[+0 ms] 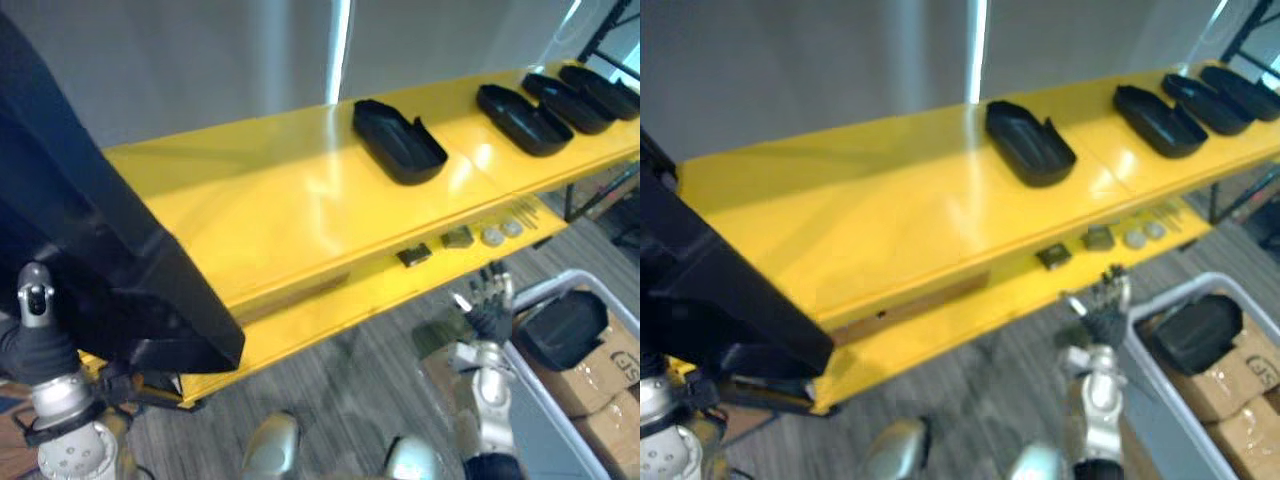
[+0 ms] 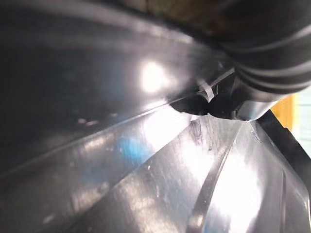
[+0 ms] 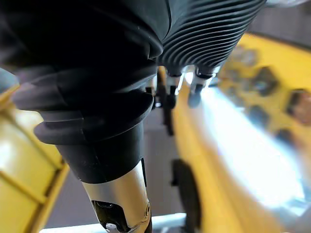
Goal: Walk over and take plastic housings, then place them on the shelf
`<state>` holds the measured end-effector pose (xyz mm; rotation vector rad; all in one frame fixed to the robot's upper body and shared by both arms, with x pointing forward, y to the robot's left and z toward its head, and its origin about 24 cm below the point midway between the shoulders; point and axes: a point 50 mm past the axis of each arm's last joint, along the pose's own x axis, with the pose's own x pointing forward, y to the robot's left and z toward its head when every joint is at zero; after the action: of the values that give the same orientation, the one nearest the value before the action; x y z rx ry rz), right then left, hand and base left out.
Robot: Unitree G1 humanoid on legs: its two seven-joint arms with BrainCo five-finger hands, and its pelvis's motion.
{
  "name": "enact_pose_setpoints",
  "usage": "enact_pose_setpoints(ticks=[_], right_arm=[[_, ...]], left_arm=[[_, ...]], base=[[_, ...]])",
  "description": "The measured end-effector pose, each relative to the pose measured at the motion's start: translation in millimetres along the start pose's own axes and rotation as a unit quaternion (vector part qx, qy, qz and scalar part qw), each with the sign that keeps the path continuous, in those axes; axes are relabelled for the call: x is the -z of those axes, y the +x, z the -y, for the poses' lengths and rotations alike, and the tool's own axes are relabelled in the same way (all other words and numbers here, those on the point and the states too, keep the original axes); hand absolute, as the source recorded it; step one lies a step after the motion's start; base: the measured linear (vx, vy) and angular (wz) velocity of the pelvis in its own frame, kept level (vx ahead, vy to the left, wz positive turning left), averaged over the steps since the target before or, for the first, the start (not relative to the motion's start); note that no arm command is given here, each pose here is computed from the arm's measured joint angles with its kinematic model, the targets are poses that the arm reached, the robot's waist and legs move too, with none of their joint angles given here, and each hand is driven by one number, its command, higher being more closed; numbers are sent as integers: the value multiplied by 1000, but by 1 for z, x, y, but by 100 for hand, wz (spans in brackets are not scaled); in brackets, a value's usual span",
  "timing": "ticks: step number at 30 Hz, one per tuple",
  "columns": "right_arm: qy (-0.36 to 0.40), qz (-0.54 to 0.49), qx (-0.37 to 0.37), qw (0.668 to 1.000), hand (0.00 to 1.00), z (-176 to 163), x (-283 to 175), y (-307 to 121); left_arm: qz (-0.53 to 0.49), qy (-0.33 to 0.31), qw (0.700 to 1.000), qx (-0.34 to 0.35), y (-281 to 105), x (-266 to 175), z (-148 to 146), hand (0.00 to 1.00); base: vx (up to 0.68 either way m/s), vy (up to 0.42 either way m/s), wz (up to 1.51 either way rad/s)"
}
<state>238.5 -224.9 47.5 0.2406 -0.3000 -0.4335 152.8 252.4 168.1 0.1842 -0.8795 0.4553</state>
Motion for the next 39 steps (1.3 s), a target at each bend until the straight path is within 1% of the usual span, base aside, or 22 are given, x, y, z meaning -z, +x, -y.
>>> enact_pose_setpoints(ticks=[2, 4, 6, 9, 10, 11, 15, 17, 21, 23, 26, 27, 28, 29, 30, 32, 34, 36, 39], right_arm=[[-21, 11, 33, 999, 0, 6, -9, 1], [-42, 16, 54, 998, 0, 7, -13, 2], [-70, 23, 69, 995, 0, 11, -16, 8], [-124, 21, 126, 984, 0, 30, -19, 11], [-139, 18, 154, 978, 0, 40, -19, 8], [-152, 12, 203, 967, 0, 55, -17, -1], [-177, 3, 280, 944, 0, 80, -15, -21], [-183, -12, 297, 937, 0, 84, -10, -33], [-194, -86, 317, 924, 0, 89, 17, -63], [-211, -135, 338, 907, 0, 96, 34, -82], [-210, -192, 357, 890, 0, 104, 53, -100], [-198, -230, 375, 876, 0, 109, 64, -113], [-197, -246, 381, 869, 0, 112, 68, -119], [-201, -279, 387, 855, 0, 115, 77, -131], [-205, -321, 385, 841, 0, 119, 86, -144], [-210, -367, 385, 821, 0, 124, 95, -162], [-210, -435, 377, 790, 0, 130, 106, -187], [-212, -487, 372, 761, 0, 137, 111, -211], [-206, -543, 363, 729, 0, 149, 112, -236]], left_arm=[[-1, -31, 1000, -3, 1, 2, 12, 100], [-6, -40, 999, -3, -1, 3, 15, 100], [-31, -59, 998, -24, -10, 7, 21, 100], [-56, -71, 995, -46, -20, 10, 24, 100], [-55, -76, 995, -45, -20, 10, 26, 100], [-51, -82, 994, -43, -20, 9, 28, 100], [-49, -84, 995, -27, -20, 9, 30, 100], [-52, -82, 995, -16, -20, 11, 30, 100], [-64, -82, 995, -5, -19, 15, 33, 100], [-67, -88, 994, 17, -18, 15, 38, 100], [-69, -90, 993, 21, -18, 16, 40, 100], [-73, -89, 993, 21, -18, 16, 40, 100], [-73, -89, 993, 21, -18, 17, 40, 100], [-73, -90, 993, 21, -18, 17, 40, 100], [-74, -90, 993, 22, -18, 17, 40, 100], [-73, -90, 993, 23, -18, 17, 40, 100], [-77, -91, 992, 28, -19, 18, 41, 100], [-89, -94, 991, 40, -22, 23, 43, 100], [-117, -98, 986, 63, -24, 29, 50, 100]], base=[[284, -187, 92], [309, -344, 84], [304, -371, 73], [232, -272, 55], [210, -139, 74], [245, -148, 62], [153, -28, 19], [69, 31, -6], [18, 25, -1], [-1, 10, -2], [-45, 19, -4], [-57, 5, -3], [-61, -1, 0], [-66, -1, 4], [-68, 1, 4], [-66, 1, 2], [-90, -9, -2], [-88, -18, -2], [-85, -6, -4]])
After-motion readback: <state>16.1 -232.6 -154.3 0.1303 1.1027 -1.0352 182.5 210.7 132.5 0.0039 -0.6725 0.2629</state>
